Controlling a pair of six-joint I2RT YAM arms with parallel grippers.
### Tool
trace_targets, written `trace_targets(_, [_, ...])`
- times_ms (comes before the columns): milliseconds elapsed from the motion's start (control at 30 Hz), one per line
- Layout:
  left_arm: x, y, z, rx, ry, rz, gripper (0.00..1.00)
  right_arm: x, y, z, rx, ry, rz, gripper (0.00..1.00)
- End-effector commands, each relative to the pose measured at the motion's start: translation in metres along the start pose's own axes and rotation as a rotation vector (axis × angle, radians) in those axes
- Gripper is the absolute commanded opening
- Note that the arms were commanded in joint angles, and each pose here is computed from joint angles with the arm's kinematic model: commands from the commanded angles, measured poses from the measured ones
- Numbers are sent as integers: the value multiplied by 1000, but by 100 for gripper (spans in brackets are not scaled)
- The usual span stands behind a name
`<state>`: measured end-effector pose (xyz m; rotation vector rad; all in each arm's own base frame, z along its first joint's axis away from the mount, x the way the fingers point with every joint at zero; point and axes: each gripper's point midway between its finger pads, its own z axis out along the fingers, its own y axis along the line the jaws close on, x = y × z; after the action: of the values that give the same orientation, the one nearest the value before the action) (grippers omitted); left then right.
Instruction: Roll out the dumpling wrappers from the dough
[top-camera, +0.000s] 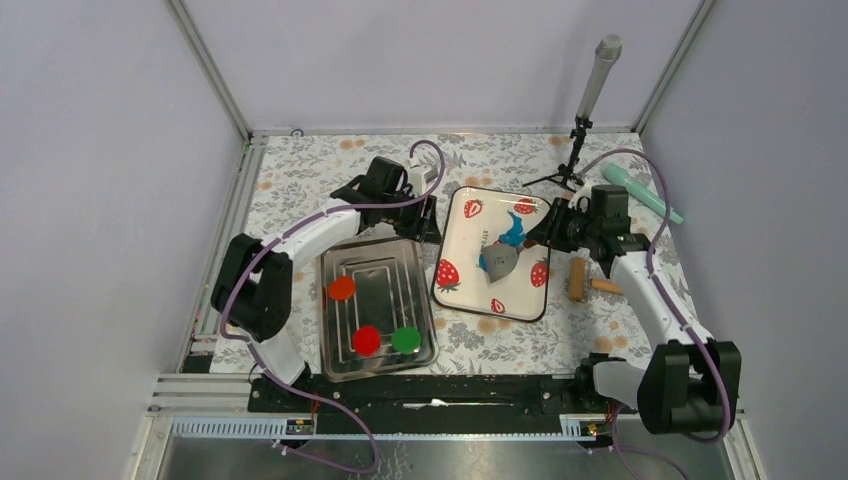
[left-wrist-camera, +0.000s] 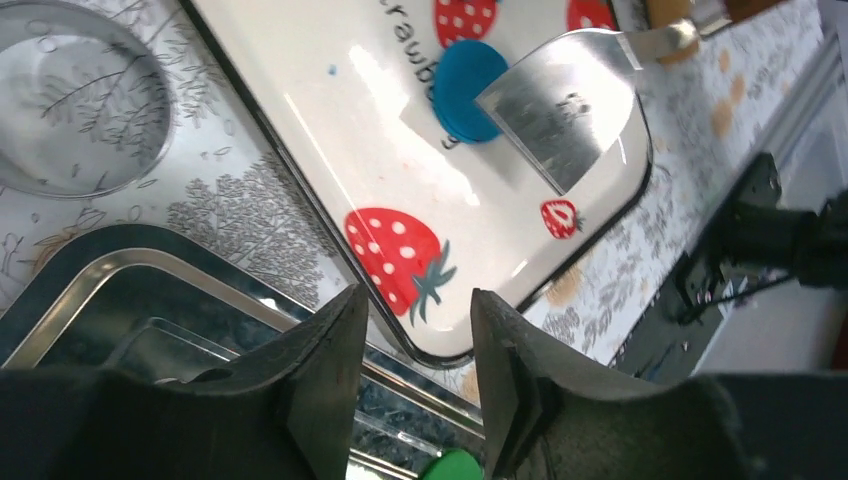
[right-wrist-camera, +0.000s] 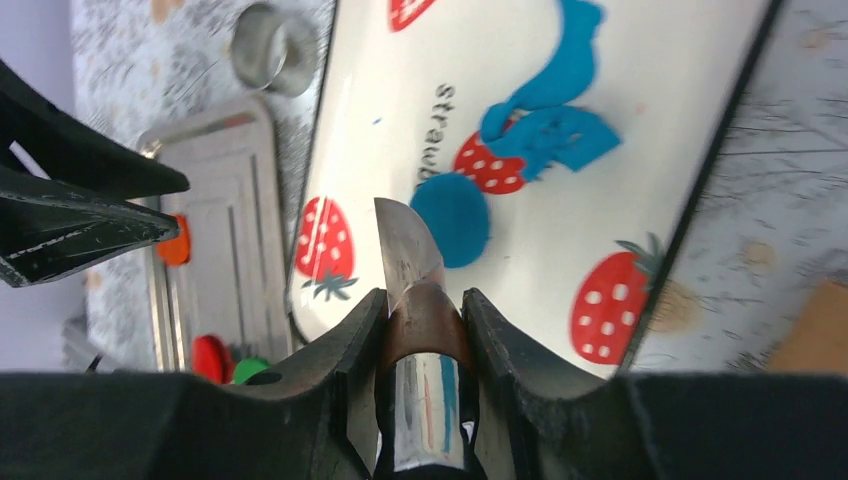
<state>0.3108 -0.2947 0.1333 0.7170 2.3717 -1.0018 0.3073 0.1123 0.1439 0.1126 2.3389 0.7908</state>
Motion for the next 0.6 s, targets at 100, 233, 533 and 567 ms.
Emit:
trace_targets(100, [-15,28,32,-124,-59,-158,42,-30,-32,-23,195,-204,26,0])
trace_targets(233, [-17,26,46,-117,-45,-163,41,-27,-57,-35,266,-193,61,0])
trace_targets(533, [-1,47,65,-202,-19,-237,41,-10,-72,-37,272,-111,121,0])
trace_targets(567, [-1,49,65,-211,-19,-245,40,-8,-72,-36,271,-106,129,0])
